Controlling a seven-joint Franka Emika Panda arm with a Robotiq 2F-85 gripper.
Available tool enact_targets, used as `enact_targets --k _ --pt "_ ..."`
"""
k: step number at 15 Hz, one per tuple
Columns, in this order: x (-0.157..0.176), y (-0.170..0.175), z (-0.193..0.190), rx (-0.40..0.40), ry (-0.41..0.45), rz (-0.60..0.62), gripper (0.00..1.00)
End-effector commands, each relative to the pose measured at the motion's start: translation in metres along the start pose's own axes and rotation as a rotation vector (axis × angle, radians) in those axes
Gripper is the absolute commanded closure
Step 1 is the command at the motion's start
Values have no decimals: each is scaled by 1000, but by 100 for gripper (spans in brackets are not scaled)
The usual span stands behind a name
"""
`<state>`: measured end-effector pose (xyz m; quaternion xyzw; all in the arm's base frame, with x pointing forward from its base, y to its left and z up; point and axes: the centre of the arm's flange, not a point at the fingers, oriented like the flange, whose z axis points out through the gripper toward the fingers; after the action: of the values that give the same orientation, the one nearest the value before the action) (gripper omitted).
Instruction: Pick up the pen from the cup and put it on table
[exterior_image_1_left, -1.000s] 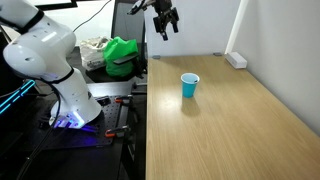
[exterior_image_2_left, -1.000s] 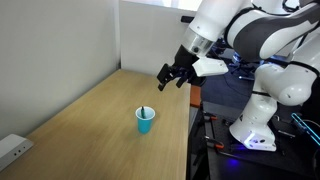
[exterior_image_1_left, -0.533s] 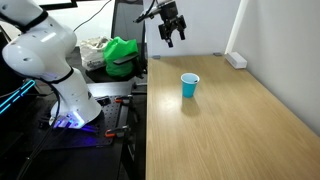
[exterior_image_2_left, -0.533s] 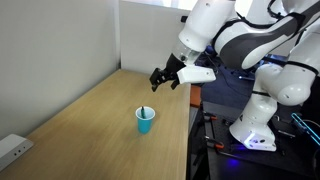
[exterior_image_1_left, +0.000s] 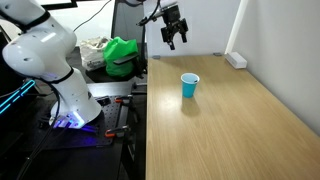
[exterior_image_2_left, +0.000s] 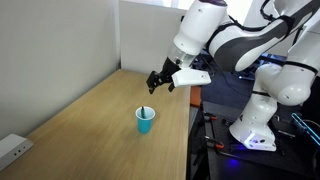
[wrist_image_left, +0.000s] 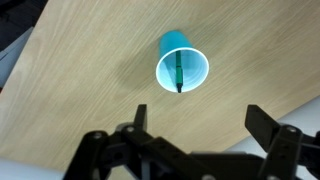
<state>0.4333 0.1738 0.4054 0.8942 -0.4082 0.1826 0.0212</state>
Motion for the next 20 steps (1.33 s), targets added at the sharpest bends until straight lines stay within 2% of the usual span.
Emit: enact_targets --k 1,6,13,20 --pt "1 6 1 2 3 22 0" --pt "8 3 8 -10 22 42 0" --pt "4 -19 28 -64 111 53 0" --pt "-7 -46 62 -78 89 15 0"
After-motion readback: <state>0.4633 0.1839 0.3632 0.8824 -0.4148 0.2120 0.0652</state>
